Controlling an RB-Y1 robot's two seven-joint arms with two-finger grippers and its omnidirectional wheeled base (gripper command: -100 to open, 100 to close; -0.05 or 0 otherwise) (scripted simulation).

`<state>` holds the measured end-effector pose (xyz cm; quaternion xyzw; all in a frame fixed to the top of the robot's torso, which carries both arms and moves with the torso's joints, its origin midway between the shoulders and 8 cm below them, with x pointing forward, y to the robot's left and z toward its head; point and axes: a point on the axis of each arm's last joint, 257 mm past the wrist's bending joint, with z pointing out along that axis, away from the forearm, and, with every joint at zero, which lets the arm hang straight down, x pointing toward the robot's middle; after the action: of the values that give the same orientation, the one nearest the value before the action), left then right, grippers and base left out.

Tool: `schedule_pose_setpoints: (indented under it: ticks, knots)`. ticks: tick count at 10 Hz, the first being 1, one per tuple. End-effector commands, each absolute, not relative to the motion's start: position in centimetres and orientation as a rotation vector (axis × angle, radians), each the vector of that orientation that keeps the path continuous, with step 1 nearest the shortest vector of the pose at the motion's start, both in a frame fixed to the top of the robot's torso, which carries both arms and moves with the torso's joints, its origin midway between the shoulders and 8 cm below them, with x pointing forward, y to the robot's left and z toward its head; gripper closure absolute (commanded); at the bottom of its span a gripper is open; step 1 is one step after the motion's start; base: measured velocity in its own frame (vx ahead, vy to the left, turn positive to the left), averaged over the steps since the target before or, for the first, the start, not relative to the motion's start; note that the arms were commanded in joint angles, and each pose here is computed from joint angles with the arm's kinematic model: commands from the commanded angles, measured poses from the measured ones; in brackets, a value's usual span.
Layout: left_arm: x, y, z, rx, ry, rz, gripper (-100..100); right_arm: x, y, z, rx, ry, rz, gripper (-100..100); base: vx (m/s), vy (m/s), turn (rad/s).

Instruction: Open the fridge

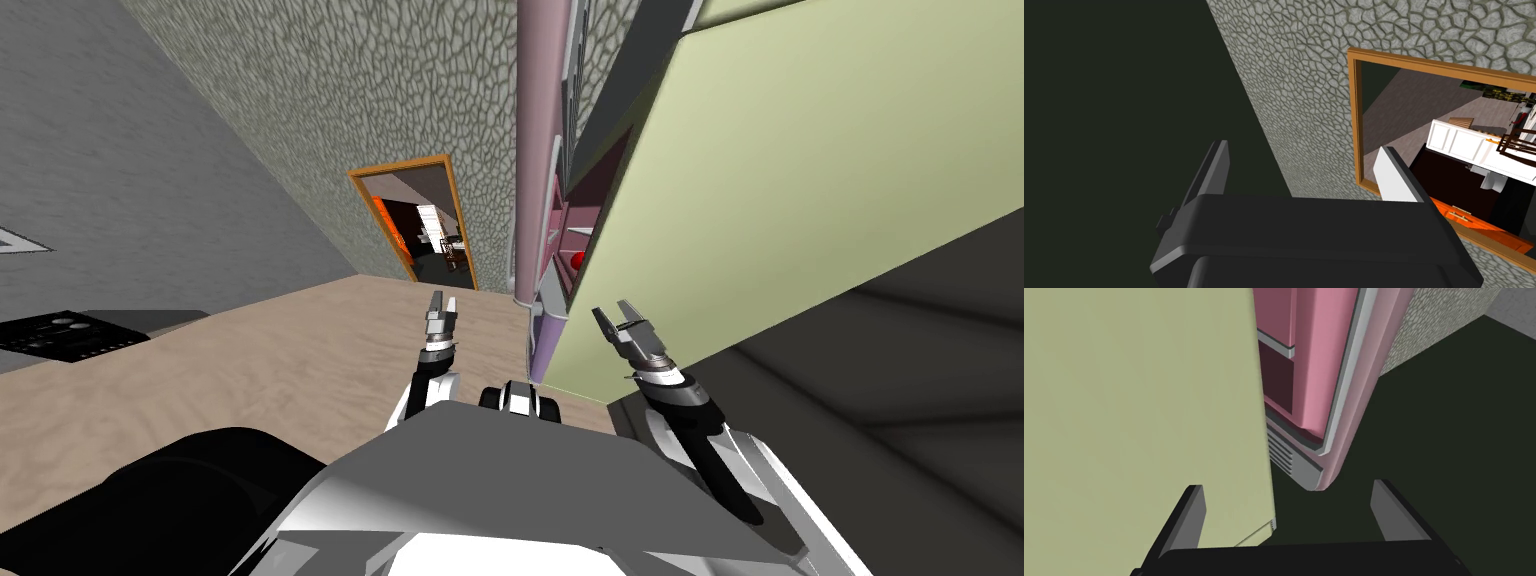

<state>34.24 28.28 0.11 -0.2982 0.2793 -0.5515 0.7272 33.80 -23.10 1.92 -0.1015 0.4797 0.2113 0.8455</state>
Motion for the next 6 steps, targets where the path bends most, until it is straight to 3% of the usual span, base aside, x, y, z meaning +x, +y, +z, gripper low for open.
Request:
schedule_pose_setpoints:
  ticks: [1, 6]
  knots:
    - [34.2, 28.3, 0.1, -0.657, 0.616, -1.216, 0, 34.3, -23.5, 0.9, -0.296, 1.044, 0.316, -100, 0.046, 0.127, -0.033]
    - [34.2, 28.3, 0.1, -0.657, 0.616, -1.216, 0, 35.3, -24.9, -1.2, -0.457, 1.091, 0.067, -100, 0.046, 0.123, -0.077]
